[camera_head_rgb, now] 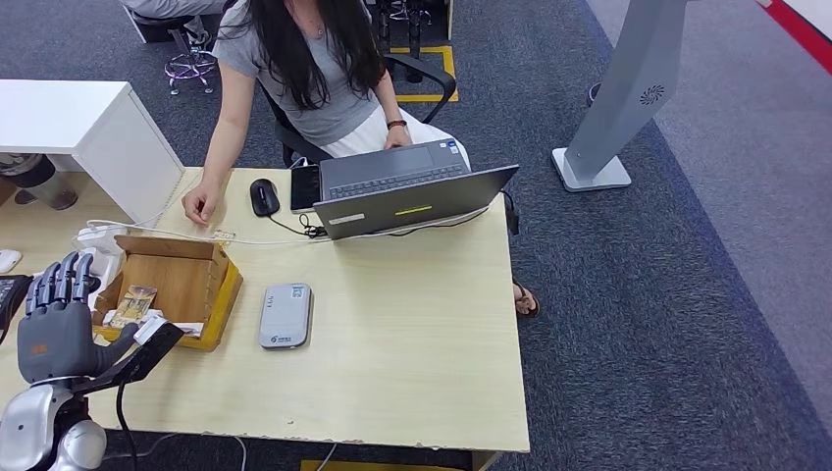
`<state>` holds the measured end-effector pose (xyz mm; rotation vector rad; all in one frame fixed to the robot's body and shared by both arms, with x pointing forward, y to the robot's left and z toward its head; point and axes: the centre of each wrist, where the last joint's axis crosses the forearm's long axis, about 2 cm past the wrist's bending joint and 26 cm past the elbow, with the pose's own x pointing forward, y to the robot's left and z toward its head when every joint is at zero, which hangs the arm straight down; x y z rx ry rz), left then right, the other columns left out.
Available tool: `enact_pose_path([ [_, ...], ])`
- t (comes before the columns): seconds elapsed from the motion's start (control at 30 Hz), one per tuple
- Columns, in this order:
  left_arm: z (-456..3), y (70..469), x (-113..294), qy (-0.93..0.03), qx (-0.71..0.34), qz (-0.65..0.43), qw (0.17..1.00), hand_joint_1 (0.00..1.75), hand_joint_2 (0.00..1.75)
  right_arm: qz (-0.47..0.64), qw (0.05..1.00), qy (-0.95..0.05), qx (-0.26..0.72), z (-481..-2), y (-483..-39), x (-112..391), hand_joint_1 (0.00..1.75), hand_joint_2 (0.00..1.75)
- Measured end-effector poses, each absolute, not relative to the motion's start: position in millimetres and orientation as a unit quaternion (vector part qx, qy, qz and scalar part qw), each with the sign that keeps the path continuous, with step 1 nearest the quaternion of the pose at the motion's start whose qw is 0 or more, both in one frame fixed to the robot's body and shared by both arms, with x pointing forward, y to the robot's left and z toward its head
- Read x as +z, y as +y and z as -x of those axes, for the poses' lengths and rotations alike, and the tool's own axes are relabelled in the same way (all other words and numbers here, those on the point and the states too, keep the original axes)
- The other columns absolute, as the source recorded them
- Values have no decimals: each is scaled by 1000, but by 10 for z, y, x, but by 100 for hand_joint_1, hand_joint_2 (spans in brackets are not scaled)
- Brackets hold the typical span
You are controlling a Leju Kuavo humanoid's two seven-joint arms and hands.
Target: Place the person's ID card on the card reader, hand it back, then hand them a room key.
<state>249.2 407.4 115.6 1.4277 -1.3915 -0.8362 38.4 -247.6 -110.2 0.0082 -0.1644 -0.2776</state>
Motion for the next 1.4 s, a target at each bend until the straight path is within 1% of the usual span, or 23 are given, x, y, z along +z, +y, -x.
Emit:
enact_pose_path([
  [1.4,-2492,4074,1156,-568,-341,-583,471,0,175,-4,987,-82,-138,-384,-2476,-1102,0,175],
])
